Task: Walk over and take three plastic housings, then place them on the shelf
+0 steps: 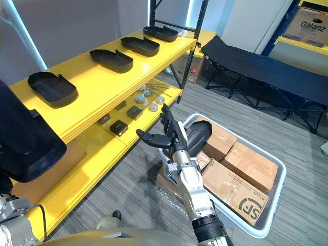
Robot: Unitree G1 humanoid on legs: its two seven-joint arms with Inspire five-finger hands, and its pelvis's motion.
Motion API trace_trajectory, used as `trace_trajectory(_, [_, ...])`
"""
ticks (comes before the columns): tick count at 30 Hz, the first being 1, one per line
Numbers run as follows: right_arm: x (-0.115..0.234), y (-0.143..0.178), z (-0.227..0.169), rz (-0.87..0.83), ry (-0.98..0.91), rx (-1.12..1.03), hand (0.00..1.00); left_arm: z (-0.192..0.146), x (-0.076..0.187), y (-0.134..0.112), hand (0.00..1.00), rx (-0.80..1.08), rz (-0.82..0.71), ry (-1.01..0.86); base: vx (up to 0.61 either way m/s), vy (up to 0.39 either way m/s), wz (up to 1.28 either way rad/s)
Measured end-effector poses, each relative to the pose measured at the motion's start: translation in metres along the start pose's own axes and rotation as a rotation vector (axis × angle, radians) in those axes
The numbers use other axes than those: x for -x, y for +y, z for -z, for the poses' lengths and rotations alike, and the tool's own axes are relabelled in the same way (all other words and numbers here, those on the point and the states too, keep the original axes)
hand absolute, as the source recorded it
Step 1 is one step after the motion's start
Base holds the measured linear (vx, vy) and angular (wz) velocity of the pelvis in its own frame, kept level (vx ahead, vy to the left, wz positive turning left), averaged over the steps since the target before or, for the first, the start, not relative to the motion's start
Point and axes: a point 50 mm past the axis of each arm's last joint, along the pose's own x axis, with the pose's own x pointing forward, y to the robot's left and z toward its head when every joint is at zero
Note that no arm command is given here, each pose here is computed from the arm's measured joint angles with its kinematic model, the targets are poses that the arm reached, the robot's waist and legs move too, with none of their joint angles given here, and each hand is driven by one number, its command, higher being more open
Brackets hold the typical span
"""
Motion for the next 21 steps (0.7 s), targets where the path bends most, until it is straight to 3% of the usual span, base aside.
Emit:
trace_trajectory(4, [0.008, -0.012, 0.008, 0.055, 0.042, 0.055, 1.0, 0.009, 0.003, -0.02, 0.0, 0.069, 0.164, 0.035, 0.0, 0.054, 0.95])
trace_trajectory(9, [0.014, -0.013, 0.013, 0.028, 0.064, 0.136, 1.0, 0.013, -0.003, -0.035, 0.0, 0.113, 0.255, 0.026, -0.06, 0.118, 0.23])
trace_trajectory(15, [0.053, -0.051, 0.029, 0.218, 0.128, 0.066, 1.0, 0.016, -0.013, -0.07, 0.0, 0.188, 0.469, 0.008, -0.08, -0.002, 0.65])
trace_trajectory(21, [0.053, -0.045, 0.029, 0.165, 0.101, -0.008, 1.0, 0.018, -0.014, -0.071, 0.0, 0.174, 0.418, 0.016, -0.01, -0.009, 0.01])
